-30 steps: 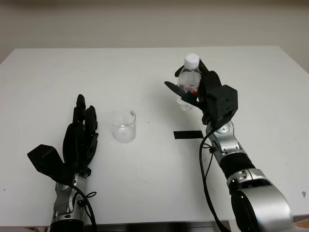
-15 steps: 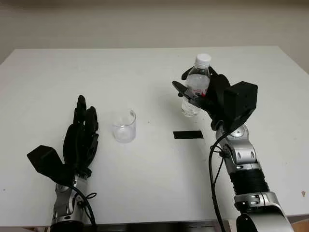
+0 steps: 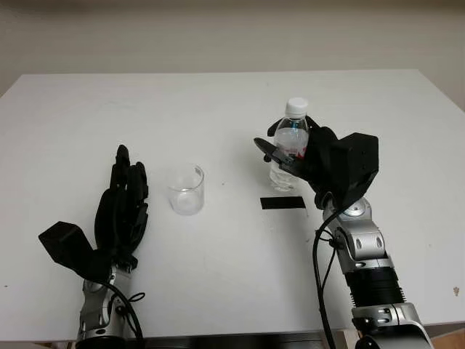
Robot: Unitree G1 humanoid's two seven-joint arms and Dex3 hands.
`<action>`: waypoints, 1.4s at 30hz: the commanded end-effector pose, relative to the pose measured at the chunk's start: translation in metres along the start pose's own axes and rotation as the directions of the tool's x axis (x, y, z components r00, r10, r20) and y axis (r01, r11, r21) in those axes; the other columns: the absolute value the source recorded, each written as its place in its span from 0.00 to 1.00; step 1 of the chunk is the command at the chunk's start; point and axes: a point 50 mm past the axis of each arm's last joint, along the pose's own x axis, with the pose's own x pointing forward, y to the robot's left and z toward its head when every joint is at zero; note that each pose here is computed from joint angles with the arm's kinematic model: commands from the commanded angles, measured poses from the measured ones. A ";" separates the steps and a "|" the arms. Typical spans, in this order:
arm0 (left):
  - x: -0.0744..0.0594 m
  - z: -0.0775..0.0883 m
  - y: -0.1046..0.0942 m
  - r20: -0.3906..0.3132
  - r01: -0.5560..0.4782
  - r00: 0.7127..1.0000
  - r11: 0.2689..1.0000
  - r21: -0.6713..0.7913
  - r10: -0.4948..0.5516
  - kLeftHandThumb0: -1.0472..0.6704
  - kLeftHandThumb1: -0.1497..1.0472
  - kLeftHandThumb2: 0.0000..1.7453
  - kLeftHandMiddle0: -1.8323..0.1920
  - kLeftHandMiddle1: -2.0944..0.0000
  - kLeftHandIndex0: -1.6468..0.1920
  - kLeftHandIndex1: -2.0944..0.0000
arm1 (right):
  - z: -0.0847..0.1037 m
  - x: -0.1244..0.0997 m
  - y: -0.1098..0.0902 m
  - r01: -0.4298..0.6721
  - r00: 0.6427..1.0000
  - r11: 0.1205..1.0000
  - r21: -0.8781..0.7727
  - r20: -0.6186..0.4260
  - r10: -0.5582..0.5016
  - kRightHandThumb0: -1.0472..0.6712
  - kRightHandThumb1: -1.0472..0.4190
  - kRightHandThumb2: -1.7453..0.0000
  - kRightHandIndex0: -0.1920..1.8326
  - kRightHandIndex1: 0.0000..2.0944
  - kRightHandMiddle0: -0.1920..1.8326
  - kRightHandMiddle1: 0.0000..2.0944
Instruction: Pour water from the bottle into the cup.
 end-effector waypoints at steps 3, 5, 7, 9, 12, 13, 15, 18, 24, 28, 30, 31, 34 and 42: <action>-0.014 -0.020 0.009 -0.090 -0.039 0.995 0.999 -0.008 0.038 0.17 1.00 0.27 1.00 0.98 1.00 0.99 | 0.005 -0.003 0.002 -0.002 1.000 1.000 0.008 0.015 0.002 0.40 0.00 0.80 0.79 1.00 0.60 1.00; -0.015 -0.020 0.009 -0.091 -0.041 0.995 0.999 -0.011 0.040 0.17 1.00 0.27 1.00 0.98 1.00 0.99 | 0.004 -0.004 0.003 -0.002 1.000 1.000 0.010 0.007 0.002 0.41 0.00 0.80 0.79 1.00 0.59 1.00; -0.015 -0.019 0.009 -0.091 -0.042 0.995 0.999 -0.007 0.041 0.17 1.00 0.27 1.00 0.98 1.00 0.99 | 0.003 -0.005 0.004 -0.003 1.000 1.000 0.015 -0.004 0.003 0.41 0.00 0.80 0.79 1.00 0.59 1.00; -0.016 -0.019 0.010 -0.089 -0.038 0.995 0.999 -0.004 0.038 0.17 1.00 0.27 1.00 0.98 1.00 0.99 | 0.002 -0.006 0.004 -0.006 1.000 1.000 0.020 -0.011 0.006 0.41 0.00 0.80 0.80 1.00 0.60 1.00; -0.016 -0.019 0.011 -0.087 -0.039 0.995 0.999 -0.005 0.038 0.17 1.00 0.27 1.00 0.98 1.00 0.99 | -0.001 -0.007 0.005 0.002 0.999 1.000 0.030 -0.033 -0.001 0.41 0.00 0.80 0.82 1.00 0.61 1.00; -0.017 -0.019 0.011 -0.088 -0.037 0.995 0.999 -0.008 0.037 0.17 1.00 0.27 1.00 0.98 1.00 0.99 | -0.002 -0.008 0.005 0.004 0.999 1.000 0.031 -0.035 -0.003 0.41 0.00 0.80 0.82 1.00 0.61 1.00; -0.017 -0.018 0.011 -0.087 -0.036 0.996 0.999 -0.010 0.035 0.18 1.00 0.27 1.00 0.99 1.00 0.99 | -0.003 -0.008 0.005 0.007 0.999 0.999 0.035 -0.037 -0.005 0.41 0.00 0.80 0.82 1.00 0.61 1.00; -0.016 -0.017 0.012 -0.086 -0.036 0.996 0.999 0.001 0.035 0.17 1.00 0.27 1.00 0.98 1.00 0.99 | -0.006 -0.010 0.004 0.013 0.999 0.999 0.043 -0.048 -0.011 0.41 0.00 0.80 0.82 1.00 0.60 1.00; -0.016 -0.015 0.013 -0.083 -0.037 0.996 0.999 0.009 0.038 0.17 1.00 0.27 1.00 0.98 1.00 0.98 | -0.008 -0.010 0.001 0.029 0.997 0.999 0.036 -0.066 -0.027 0.40 0.00 0.80 0.81 1.00 0.59 1.00; -0.016 -0.016 0.013 -0.085 -0.034 0.996 0.999 0.000 0.034 0.17 1.00 0.27 1.00 0.98 1.00 0.98 | -0.011 -0.009 -0.001 0.051 0.997 0.999 0.014 -0.060 -0.050 0.41 0.00 0.81 0.80 1.00 0.59 1.00; -0.016 -0.016 0.013 -0.085 -0.039 0.996 0.999 -0.001 0.039 0.17 1.00 0.26 1.00 0.98 1.00 0.98 | -0.013 -0.008 -0.001 0.058 0.996 0.998 0.015 -0.067 -0.057 0.41 0.00 0.80 0.80 1.00 0.59 1.00; -0.017 -0.016 0.013 -0.085 -0.041 0.996 0.999 0.004 0.041 0.17 1.00 0.26 1.00 0.98 1.00 0.98 | -0.014 -0.008 -0.002 0.062 0.995 0.998 0.016 -0.074 -0.061 0.41 0.00 0.80 0.80 1.00 0.59 1.00; -0.017 -0.015 0.014 -0.085 -0.041 0.995 0.999 0.010 0.042 0.17 1.00 0.27 0.99 0.97 0.99 0.98 | -0.016 -0.007 -0.003 0.070 0.995 0.997 0.015 -0.078 -0.068 0.41 0.00 0.80 0.79 1.00 0.59 1.00; -0.017 -0.016 0.016 -0.084 -0.041 0.996 0.999 0.002 0.041 0.17 1.00 0.26 0.99 0.97 1.00 0.98 | -0.018 -0.004 -0.004 0.062 0.994 0.998 0.016 -0.095 -0.060 0.41 0.00 0.80 0.78 1.00 0.58 1.00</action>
